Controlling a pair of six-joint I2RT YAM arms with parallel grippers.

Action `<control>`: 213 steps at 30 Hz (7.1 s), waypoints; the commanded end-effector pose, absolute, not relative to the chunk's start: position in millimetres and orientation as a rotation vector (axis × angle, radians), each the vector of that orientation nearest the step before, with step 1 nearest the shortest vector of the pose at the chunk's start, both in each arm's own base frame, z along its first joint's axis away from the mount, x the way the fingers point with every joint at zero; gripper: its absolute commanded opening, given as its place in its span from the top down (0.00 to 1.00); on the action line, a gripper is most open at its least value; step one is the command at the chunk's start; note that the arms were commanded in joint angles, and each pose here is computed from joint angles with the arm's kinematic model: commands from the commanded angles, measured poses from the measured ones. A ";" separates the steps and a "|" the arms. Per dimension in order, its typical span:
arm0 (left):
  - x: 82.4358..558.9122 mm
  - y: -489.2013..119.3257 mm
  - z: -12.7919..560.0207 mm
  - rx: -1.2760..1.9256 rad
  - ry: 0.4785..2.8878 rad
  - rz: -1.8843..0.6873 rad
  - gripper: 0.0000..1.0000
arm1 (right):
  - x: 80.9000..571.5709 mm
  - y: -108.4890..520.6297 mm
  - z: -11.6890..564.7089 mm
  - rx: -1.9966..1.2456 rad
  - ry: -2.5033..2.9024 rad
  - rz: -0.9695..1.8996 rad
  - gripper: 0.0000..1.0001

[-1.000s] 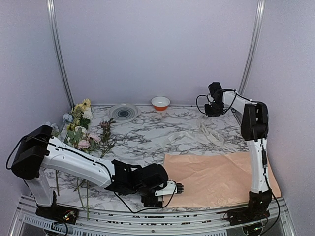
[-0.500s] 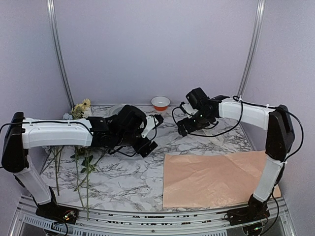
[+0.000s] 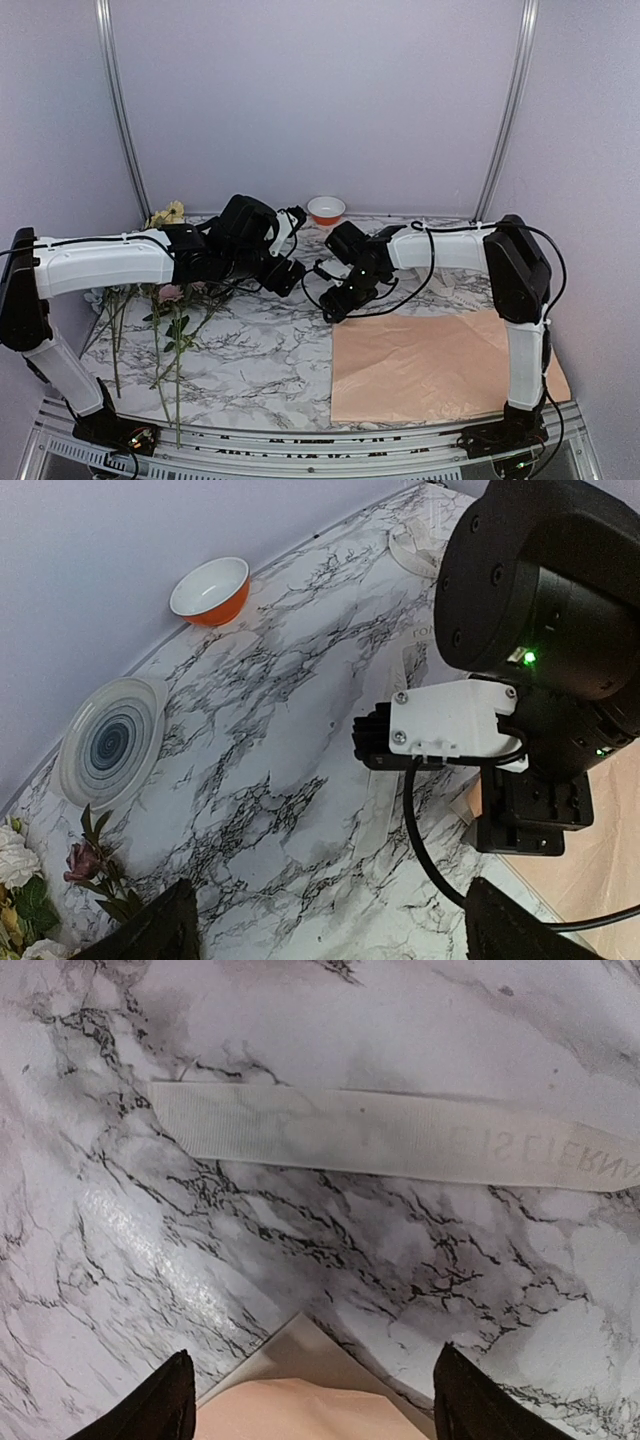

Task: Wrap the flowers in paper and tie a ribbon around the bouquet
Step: Move the ribbon to the corner of the board, then pick up the corner of the folded wrapping paper from the center of the board, then pass from the right arm to the left, then flatten out the folded wrapping paper at the center of the board, then adjust the flattened wrapping paper at the center of the board, then pick up the fake flower from the corner of the board.

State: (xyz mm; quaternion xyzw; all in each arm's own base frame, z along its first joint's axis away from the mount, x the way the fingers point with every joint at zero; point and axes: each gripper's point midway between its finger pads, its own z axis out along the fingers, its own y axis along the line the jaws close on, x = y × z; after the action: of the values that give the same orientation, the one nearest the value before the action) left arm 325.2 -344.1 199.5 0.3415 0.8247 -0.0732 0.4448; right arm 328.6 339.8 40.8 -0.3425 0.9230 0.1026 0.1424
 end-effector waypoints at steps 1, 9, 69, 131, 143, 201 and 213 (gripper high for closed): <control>323.2 -340.1 207.8 0.835 2.030 -0.184 0.07 | 335.0 348.4 36.4 -0.971 2.665 0.278 0.27; 323.5 -338.8 208.4 0.842 2.025 -0.172 0.06 | 322.2 351.7 28.3 -1.000 2.691 0.288 0.39; 270.4 -369.4 279.9 1.072 1.645 -0.676 1.00 | 288.0 331.0 370.1 -0.814 1.822 0.905 0.60; 54.0 -440.2 92.3 2.101 1.280 -0.520 0.17 | 370.2 214.7 165.1 -0.563 2.331 0.362 0.33; 230.5 -322.9 136.5 1.269 1.993 -0.107 0.41 | 380.4 205.8 47.3 -0.474 2.639 0.201 0.52; 269.0 -26.0 36.4 -0.584 2.678 0.063 0.70 | 350.9 182.8 125.2 -0.374 2.449 0.213 0.50; 284.2 -19.3 61.2 -0.612 2.573 0.087 1.00 | 355.7 182.9 117.7 -0.395 2.475 0.177 0.49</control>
State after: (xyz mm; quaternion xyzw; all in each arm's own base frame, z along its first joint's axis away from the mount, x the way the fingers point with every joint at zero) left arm 264.4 -32.9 21.2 -0.2052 0.9627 0.0112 0.1760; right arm 347.5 177.3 104.7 -0.1441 0.9433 0.0668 0.2915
